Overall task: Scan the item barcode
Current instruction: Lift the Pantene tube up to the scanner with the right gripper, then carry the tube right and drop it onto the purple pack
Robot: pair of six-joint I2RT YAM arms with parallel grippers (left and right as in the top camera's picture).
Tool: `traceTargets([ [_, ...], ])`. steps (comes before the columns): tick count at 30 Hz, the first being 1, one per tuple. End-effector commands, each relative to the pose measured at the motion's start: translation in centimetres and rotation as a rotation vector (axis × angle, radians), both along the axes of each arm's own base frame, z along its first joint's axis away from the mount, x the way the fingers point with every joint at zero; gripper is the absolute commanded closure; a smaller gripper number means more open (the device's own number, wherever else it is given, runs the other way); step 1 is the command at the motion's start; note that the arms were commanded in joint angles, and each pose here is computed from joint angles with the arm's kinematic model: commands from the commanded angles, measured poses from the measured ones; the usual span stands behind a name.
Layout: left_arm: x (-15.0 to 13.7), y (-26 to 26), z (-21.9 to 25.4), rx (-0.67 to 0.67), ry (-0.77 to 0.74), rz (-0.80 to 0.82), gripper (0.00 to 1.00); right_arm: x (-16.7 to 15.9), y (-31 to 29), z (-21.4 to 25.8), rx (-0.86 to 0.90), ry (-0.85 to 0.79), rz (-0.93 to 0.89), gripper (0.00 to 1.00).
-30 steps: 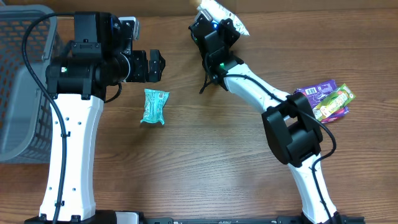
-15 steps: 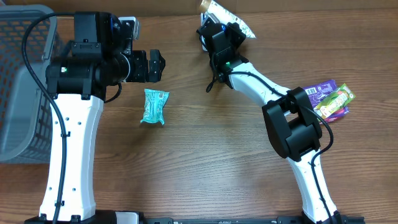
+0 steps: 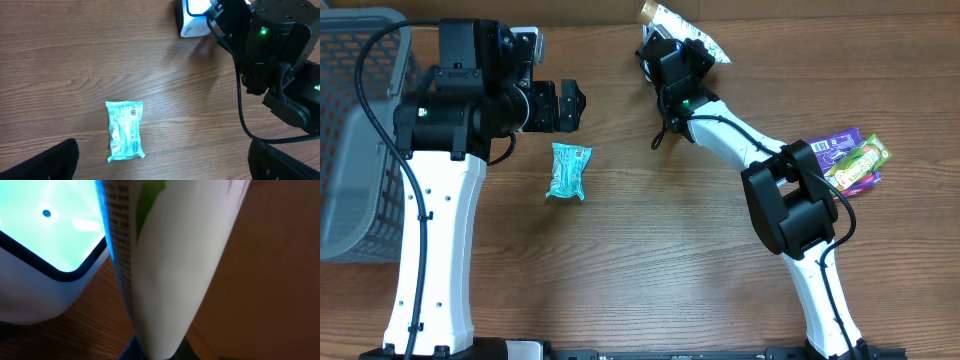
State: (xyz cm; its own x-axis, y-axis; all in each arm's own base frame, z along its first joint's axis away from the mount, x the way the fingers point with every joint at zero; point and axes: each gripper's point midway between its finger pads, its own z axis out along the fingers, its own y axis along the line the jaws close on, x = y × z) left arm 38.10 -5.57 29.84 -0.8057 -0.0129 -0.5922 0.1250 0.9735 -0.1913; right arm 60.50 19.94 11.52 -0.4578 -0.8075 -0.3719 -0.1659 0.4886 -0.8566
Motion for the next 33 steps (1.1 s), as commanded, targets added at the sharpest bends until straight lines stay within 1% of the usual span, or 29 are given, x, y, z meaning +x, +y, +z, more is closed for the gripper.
traceTargets([
  [1,0.2,-0.1,0.2,-0.012,-0.002,0.007,0.00,-0.1,-1.5,2.9,-0.016,-0.082,-0.105,0.96],
  [6,0.2,-0.1,0.2,-0.012,-0.002,0.007,0.00,-0.8,-2.1,3.9,-0.031,-0.115,-0.168,0.96],
  [7,0.2,-0.1,0.2,-0.012,-0.002,0.007,0.00,-1.3,-1.4,5.6,0.024,-0.157,-0.181,0.96],
  [9,0.2,-0.1,0.2,-0.012,-0.002,0.007,0.00,-2.1,-0.5,7.4,0.080,-0.172,-0.167,0.96],
  [12,0.2,-0.1,0.2,-0.012,-0.002,0.007,0.00,-4.0,1.1,10.4,0.207,-0.135,-0.096,0.96],
  [13,0.2,-0.1,0.2,-0.012,-0.002,0.007,0.00,-5.5,1.5,12.1,0.321,-0.100,-0.069,0.96],
  [14,0.2,-0.1,0.2,-0.012,-0.002,0.007,0.00,-6.3,1.6,12.7,0.389,-0.081,-0.065,0.96],
  [17,0.2,-0.1,0.2,-0.012,-0.002,0.007,0.00,-9.6,1.8,14.2,0.726,0.053,-0.069,0.96],
  [18,0.2,-0.1,0.2,-0.012,-0.002,0.007,0.00,-10.4,1.7,14.4,0.829,0.106,-0.078,0.96],
  [19,0.2,-0.1,0.2,-0.012,-0.002,0.007,0.00,-11.8,1.4,14.2,0.987,0.217,-0.098,0.96],
  [20,0.2,-0.1,0.2,-0.012,-0.002,0.007,0.00,-12.4,1.0,13.9,1.071,0.286,-0.122,0.96],
  [22,0.2,-0.1,0.2,-0.012,-0.002,0.007,0.00,-13.2,-0.7,12.6,1.200,0.396,-0.212,0.96],
  [23,0.2,-0.1,0.2,-0.012,-0.002,0.007,0.00,-13.3,-2.7,11.4,1.268,0.434,-0.317,0.96],
  [24,0.2,-0.1,0.2,-0.012,-0.002,0.007,0.00,-13.2,-4.4,10.2,1.308,0.438,-0.412,0.96],
  [25,0.2,-0.1,0.2,-0.012,-0.002,0.007,0.00,-12.8,-7.4,8.2,1.356,0.421,-0.562,0.96],
  [26,0.2,-0.1,0.2,-0.012,-0.002,0.007,0.00,-12.5,-9.5,6.5,1.385,0.406,-0.660,0.96],
  [27,0.2,-0.1,0.2,-0.012,-0.002,0.007,0.00,-12.3,-10.3,5.8,1.398,0.399,-0.698,0.96],
  [28,0.2,-0.1,0.2,-0.012,-0.002,0.007,0.00,-12.2,-12.1,4.1,1.433,0.377,-0.796,0.96],
  [29,0.2,-0.1,0.2,-0.012,-0.002,0.007,0.00,-12.2,-12.7,3.6,1.447,0.367,-0.828,0.96],
  [30,0.2,-0.1,0.2,-0.012,-0.002,0.007,0.00,-12.1,-14.1,2.0,1.488,0.338,-0.918,0.96],
  [31,0.2,-0.1,0.2,-0.012,-0.002,0.007,0.00,-12.1,-14.7,1.4,1.505,0.326,-0.955,0.96],
  [33,0.2,-0.1,0.2,-0.012,-0.002,0.007,0.00,-12.2,-16.7,-1.0,1.563,0.277,-1.104,0.96],
])
